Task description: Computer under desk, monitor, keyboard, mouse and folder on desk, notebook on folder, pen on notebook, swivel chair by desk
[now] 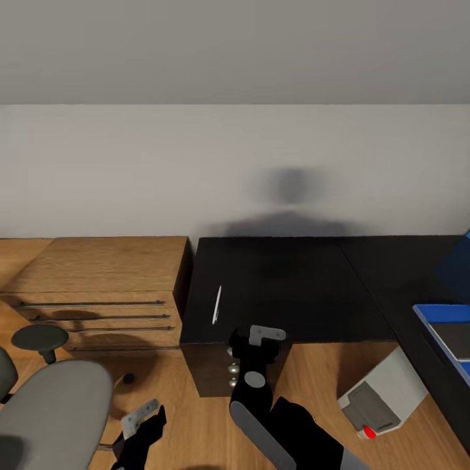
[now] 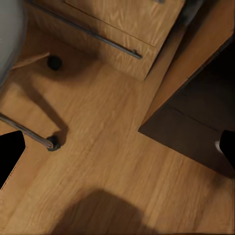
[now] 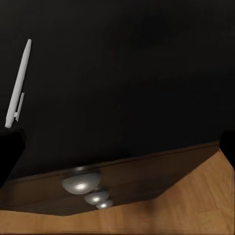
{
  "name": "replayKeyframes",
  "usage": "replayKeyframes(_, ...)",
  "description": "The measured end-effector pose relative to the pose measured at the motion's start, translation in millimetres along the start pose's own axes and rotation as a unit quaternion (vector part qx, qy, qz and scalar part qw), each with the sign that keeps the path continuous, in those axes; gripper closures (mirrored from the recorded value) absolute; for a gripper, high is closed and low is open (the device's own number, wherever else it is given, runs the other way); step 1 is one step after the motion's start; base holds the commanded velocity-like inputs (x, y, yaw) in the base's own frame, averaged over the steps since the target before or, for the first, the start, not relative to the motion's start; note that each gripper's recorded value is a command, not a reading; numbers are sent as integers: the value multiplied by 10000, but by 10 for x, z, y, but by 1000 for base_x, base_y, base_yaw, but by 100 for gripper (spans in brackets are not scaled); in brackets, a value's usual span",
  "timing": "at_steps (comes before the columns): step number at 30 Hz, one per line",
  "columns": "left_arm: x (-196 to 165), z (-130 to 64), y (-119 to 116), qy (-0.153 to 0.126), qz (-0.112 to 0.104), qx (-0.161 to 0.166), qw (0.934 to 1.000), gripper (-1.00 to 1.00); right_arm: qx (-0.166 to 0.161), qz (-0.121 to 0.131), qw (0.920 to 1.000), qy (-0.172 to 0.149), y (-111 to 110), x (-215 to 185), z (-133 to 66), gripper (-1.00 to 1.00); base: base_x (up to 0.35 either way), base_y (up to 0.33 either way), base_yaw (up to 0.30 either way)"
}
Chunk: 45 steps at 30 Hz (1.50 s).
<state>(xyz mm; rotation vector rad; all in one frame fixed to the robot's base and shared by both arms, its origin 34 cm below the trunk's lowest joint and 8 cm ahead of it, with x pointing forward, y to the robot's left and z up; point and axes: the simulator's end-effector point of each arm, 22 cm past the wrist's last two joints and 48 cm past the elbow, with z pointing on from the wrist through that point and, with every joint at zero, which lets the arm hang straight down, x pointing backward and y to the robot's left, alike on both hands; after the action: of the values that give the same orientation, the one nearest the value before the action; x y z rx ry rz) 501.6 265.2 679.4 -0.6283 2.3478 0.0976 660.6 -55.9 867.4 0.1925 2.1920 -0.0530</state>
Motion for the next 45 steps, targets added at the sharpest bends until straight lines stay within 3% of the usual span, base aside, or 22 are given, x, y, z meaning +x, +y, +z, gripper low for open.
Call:
replayKeyframes(4,-377,-93,-186,94,129,85,9998,-100,132,-322,9993,-153,-4,42,52,-100,0,0,102)
replayKeyframes(7,-732,-230,-326,-21,112,90,9999,-100,79,-588,9973,-435,53,-4,81,-100,0,0,36)
replayKeyframes(10,-1147,-387,-352,-197,-241,-16,9995,-100,-320,-746,9939,-751,281,-39,104,-100,0,0,14)
replayKeyframes(14,-1395,-460,-239,-174,-561,-152,9982,-100,-861,-991,9888,-713,565,67,199,-100,0,0,5)
replayKeyframes(17,-1505,-455,-55,-96,-703,-331,9969,-100,-1145,-1255,9833,-659,628,-23,508,-100,0,0,1)
replayKeyframes(18,-1540,-452,10,-74,-752,-391,9964,-100,-1171,-1304,9834,-465,469,-82,845,-100,0,0,0)
replayKeyframes(21,-1551,-454,41,-64,-770,-419,9961,-100,-1255,-1182,9847,-249,307,-129,1124,-100,0,0,0)
replayKeyframes(22,-1537,-457,49,-52,-750,-431,9962,-100,-1377,-997,9854,-77,183,-83,1286,-100,0,0,0)
replayKeyframes(25,-1470,-472,19,-1,-692,-400,9968,-100,-1298,-905,9872,220,-27,168,1392,-100,38,19,0)
replayKeyframes(31,-1275,-535,-232,143,-452,-154,9988,-100,-1394,-860,9858,367,-73,327,1405,-100,172,104,0)
replayKeyframes(37,-1233,-533,-251,181,-413,-143,9989,-100,-1448,-555,9873,353,-15,258,1395,-100,27,18,0)
replayKeyframes(45,-1188,-517,-230,225,-390,-177,9988,-100,-1455,-468,9877,343,0,229,1391,-100,3,2,116)
